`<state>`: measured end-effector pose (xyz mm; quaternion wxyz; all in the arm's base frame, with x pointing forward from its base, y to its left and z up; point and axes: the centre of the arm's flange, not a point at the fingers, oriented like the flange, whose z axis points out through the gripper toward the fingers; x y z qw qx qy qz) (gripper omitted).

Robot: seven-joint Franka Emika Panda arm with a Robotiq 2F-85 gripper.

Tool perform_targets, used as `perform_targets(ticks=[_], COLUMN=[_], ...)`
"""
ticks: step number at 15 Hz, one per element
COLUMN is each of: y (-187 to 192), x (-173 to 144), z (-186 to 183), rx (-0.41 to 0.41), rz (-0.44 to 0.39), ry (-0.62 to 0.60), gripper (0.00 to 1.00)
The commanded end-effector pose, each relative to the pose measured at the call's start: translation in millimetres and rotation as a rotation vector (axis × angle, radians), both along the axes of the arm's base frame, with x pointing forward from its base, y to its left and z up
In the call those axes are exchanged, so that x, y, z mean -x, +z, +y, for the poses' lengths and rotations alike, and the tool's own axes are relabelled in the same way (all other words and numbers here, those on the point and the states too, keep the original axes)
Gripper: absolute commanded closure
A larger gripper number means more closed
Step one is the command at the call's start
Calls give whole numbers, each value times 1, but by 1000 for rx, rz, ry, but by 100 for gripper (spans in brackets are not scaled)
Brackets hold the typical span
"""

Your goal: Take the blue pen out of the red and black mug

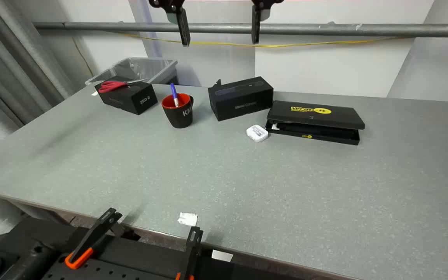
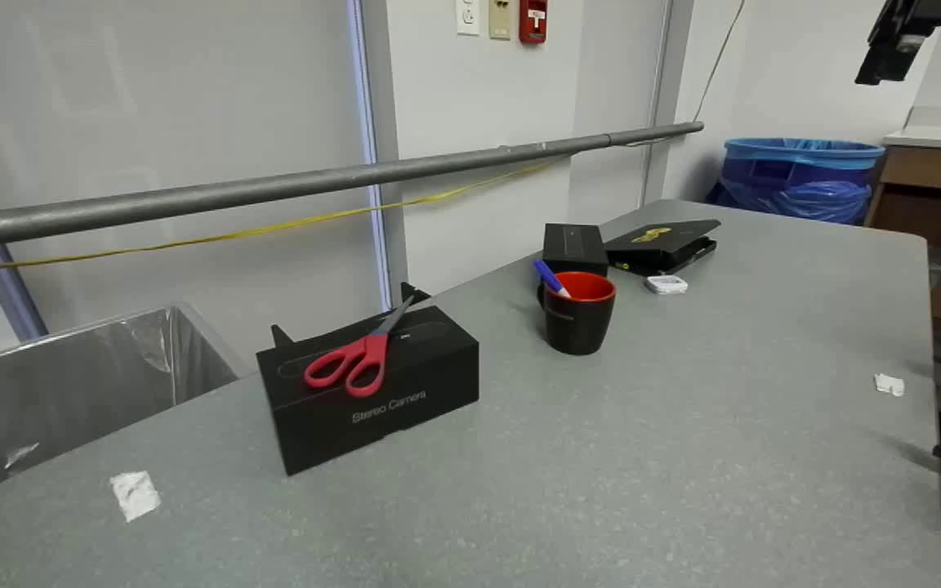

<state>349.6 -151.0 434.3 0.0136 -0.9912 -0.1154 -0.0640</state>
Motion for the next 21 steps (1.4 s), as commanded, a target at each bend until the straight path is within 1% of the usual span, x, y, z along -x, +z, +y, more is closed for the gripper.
perform_targets(ticks=[1,4,5,7,9,11,13,15,17,18,19,21], y=[0,0,0,3,10,16,23,25,25,24,22,19], x=[0,0,5,3,-27,-58,-89,-110,-124,-127,-102,-113], z=[0,0,-3,-2,21,56,94,129,152,157,152,158], rx=[0,0,22,44,57,86,84,84,72,57,82,76], rz=[0,0,12,21,19,3,-13,-36,-45,-39,-32,-24], ry=[0,0,4,1,32,53,86,114,146,160,159,166], gripper=[0,0,0,0,0,0,0,0,0,0,0,0])
